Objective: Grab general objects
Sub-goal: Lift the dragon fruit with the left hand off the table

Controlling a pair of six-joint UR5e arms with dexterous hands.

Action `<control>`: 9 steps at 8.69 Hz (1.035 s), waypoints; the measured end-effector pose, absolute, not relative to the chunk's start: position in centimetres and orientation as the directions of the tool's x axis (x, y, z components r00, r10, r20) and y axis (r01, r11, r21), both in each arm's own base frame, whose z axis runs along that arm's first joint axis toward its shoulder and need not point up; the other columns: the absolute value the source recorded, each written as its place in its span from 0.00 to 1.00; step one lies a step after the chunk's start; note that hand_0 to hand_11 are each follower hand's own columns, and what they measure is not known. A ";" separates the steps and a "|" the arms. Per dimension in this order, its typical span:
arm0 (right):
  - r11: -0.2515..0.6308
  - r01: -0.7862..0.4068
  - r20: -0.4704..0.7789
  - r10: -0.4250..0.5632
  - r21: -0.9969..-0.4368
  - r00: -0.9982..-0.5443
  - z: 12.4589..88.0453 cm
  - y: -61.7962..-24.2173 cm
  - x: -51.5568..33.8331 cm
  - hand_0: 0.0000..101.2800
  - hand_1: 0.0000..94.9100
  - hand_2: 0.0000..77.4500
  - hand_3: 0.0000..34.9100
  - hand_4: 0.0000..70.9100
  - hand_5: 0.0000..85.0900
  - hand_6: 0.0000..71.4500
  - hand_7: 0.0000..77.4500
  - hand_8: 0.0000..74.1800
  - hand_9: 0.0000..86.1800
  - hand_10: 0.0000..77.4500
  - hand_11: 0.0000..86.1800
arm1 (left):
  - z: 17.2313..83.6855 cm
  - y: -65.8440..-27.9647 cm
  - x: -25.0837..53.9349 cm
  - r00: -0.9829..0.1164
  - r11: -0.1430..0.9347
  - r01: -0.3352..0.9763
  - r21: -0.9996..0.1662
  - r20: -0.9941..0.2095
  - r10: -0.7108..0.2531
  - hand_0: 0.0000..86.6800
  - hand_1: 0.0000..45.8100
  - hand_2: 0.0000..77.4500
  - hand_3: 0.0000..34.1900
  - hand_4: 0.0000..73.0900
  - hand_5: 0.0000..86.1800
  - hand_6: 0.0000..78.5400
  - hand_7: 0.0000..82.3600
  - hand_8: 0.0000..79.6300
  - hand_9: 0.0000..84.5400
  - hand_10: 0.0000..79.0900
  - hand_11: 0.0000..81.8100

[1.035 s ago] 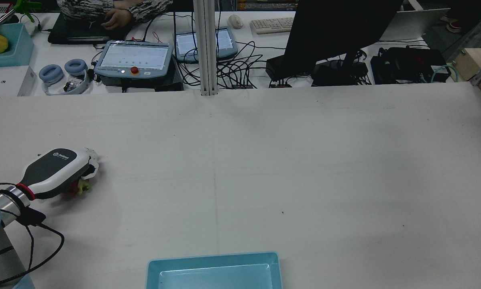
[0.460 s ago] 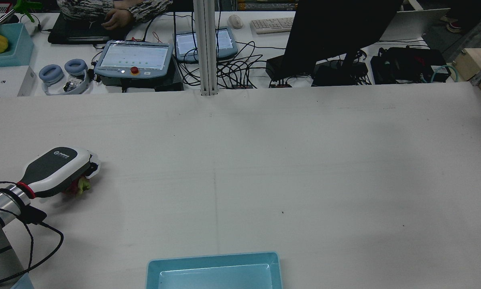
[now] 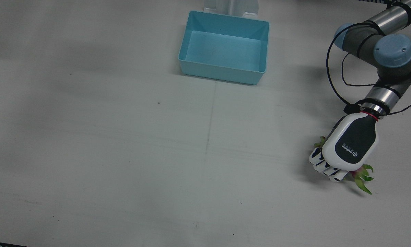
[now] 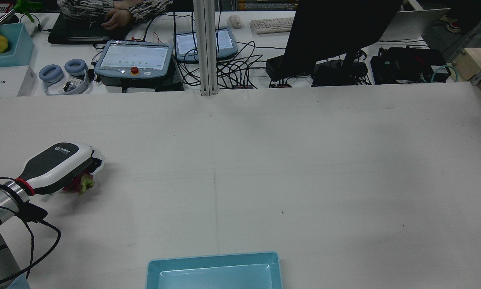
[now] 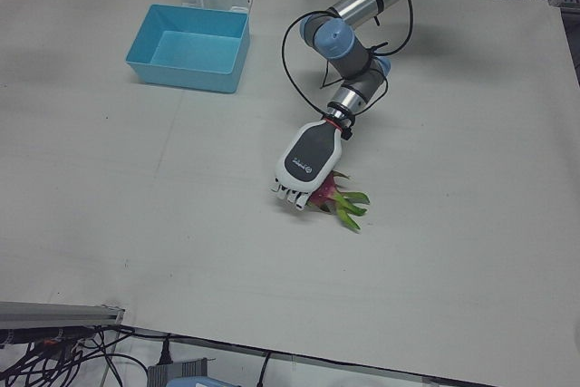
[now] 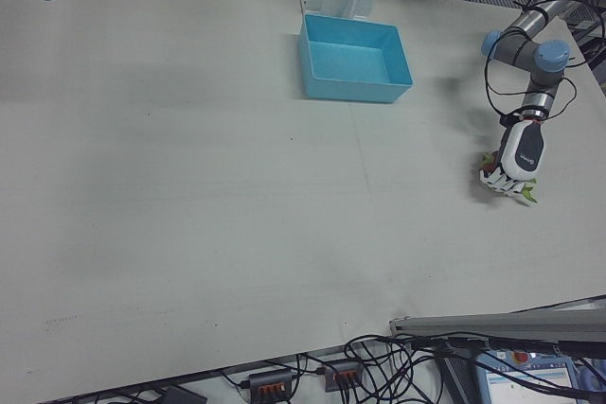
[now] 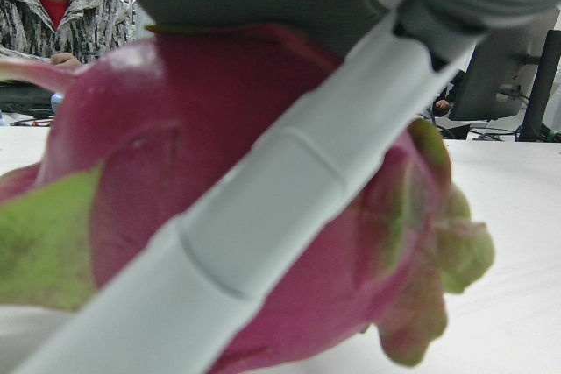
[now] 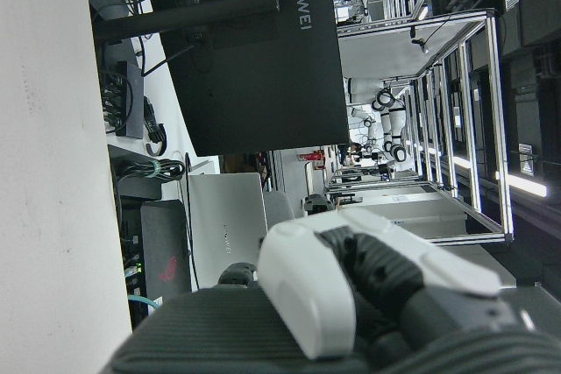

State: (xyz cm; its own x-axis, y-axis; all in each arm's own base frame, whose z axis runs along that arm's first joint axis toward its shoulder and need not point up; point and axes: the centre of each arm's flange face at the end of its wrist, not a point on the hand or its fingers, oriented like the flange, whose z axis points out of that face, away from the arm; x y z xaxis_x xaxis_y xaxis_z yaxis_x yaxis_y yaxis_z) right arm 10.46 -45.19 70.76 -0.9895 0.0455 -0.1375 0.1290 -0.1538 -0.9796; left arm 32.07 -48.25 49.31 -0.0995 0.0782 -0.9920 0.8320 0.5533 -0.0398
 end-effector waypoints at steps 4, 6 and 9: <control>-0.154 0.129 -0.138 0.046 -0.980 -0.989 70.8 -45.2 10.4 0.00 1.00 1.00 0.00 0.00 0.00 0.00 0.00 0.00 0.01 0.00 0.01 | 38.0 -49.7 29.5 -0.206 0.700 0.703 -0.124 -0.978 0.034 0.93 0.00 0.01 0.00 0.90 0.85 0.66 0.83 0.66 0.54 0.25 0.77; -0.154 0.129 -0.137 0.046 -0.980 -0.989 70.8 -45.2 10.4 0.00 1.00 1.00 0.00 0.00 0.00 0.00 0.00 0.00 0.01 0.00 0.01 | 30.1 -51.4 28.9 -0.251 0.801 0.582 -0.139 -0.968 0.015 0.93 0.00 0.01 0.00 0.91 0.84 0.67 0.83 0.66 0.54 0.25 0.77; -0.154 0.129 -0.137 0.045 -0.980 -0.989 70.8 -45.2 10.5 0.00 1.00 1.00 0.00 0.00 0.00 0.00 0.00 0.00 0.01 0.00 0.01 | 25.6 -50.9 30.3 -0.377 0.899 0.375 -0.228 -0.923 -0.077 0.93 0.00 0.01 0.00 0.92 0.84 0.67 0.83 0.67 0.54 0.25 0.77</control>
State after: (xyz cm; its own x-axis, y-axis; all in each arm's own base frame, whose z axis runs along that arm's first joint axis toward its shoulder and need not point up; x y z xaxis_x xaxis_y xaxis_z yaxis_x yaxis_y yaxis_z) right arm 10.46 -45.19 70.76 -0.9895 0.0455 -0.1375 0.1291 -0.1538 -0.9796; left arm 30.28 -50.90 25.58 -0.3766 -0.0766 -0.9232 0.3751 0.8986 -0.2276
